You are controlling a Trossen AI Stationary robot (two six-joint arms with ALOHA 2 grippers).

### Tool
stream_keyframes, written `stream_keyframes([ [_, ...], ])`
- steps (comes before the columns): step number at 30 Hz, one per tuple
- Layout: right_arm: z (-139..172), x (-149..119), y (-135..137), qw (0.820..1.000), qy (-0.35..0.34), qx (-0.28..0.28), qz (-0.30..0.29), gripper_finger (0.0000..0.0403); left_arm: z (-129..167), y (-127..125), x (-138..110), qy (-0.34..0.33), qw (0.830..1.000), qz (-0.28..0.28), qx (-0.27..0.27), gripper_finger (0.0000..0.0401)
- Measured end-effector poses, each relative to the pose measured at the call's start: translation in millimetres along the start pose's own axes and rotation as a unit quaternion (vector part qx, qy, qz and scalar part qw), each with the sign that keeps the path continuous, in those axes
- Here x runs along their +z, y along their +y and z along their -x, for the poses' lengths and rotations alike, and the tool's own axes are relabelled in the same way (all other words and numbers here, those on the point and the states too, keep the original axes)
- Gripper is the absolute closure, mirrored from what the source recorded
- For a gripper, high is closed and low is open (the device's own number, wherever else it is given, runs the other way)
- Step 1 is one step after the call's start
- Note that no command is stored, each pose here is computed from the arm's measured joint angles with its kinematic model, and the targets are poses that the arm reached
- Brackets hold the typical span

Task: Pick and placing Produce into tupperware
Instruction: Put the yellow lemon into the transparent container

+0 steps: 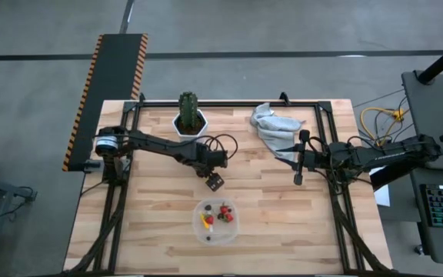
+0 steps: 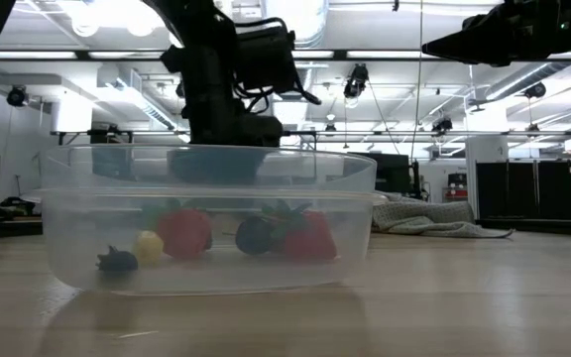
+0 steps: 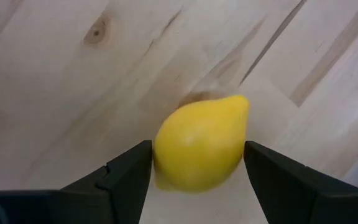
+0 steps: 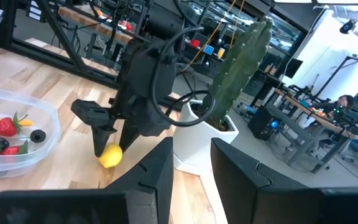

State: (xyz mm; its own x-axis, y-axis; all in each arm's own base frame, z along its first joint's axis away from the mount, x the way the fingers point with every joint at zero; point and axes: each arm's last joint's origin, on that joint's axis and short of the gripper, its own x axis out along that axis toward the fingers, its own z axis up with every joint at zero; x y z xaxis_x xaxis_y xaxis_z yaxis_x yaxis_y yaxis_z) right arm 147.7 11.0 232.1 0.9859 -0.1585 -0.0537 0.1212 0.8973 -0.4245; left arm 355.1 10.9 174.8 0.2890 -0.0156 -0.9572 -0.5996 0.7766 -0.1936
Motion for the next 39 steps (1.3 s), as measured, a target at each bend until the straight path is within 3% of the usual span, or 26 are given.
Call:
stream_keyframes([
  [39, 0.0, 0.0, 0.0, 1.000, 0.000, 0.000, 0.000, 0.0303, -11.0, 4.4, -7.1, 0.004, 0.999, -0.032, -0.011, 0.0161],
])
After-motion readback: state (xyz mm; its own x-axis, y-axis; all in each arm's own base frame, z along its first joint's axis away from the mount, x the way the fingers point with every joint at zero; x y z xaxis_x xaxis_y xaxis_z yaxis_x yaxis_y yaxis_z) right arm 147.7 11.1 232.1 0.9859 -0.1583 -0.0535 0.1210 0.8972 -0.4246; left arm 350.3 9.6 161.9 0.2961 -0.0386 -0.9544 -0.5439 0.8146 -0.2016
